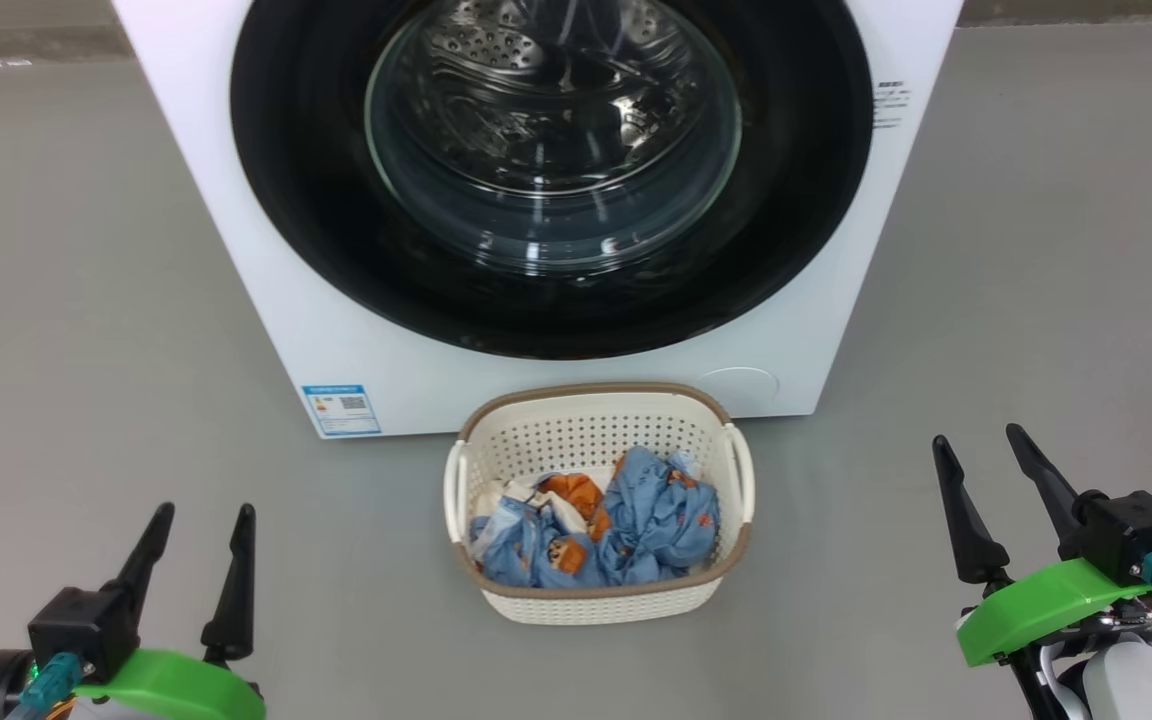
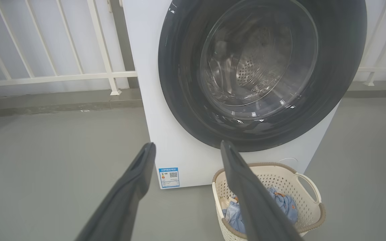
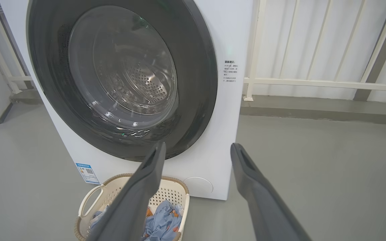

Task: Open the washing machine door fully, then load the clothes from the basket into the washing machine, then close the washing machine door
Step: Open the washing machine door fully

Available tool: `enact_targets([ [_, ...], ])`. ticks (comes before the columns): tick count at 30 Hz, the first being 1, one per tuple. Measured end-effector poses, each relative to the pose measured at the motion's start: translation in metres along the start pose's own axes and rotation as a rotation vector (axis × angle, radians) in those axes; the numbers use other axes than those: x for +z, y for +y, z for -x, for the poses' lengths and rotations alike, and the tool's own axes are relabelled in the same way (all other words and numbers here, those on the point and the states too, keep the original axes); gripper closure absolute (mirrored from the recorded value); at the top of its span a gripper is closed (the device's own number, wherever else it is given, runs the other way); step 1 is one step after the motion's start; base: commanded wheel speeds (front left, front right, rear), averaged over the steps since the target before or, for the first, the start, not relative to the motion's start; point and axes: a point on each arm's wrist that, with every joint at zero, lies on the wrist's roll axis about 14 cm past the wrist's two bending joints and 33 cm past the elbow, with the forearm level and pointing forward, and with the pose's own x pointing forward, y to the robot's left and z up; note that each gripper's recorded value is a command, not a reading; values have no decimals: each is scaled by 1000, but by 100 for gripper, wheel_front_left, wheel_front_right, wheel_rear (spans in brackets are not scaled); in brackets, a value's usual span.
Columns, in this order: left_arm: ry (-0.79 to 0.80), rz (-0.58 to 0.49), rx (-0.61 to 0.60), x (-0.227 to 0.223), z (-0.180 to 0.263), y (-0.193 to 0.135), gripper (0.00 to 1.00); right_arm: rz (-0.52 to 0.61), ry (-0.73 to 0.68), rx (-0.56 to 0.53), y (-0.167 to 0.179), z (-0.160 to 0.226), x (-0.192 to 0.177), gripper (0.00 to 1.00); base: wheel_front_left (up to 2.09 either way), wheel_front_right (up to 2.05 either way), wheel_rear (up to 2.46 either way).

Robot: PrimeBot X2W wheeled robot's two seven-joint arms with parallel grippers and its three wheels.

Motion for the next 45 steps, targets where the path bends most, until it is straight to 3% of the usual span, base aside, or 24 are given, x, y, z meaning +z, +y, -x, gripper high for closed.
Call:
enact_targets([
  [20, -13, 20, 18, 3, 0, 3, 0, -3, 2, -3, -1, -2, -1, 0, 102, 102, -205],
  [45, -32, 15, 9, 9, -1, 0, 0, -6, 0, -8, -2, -3, -1, 0, 6, 6, -13],
])
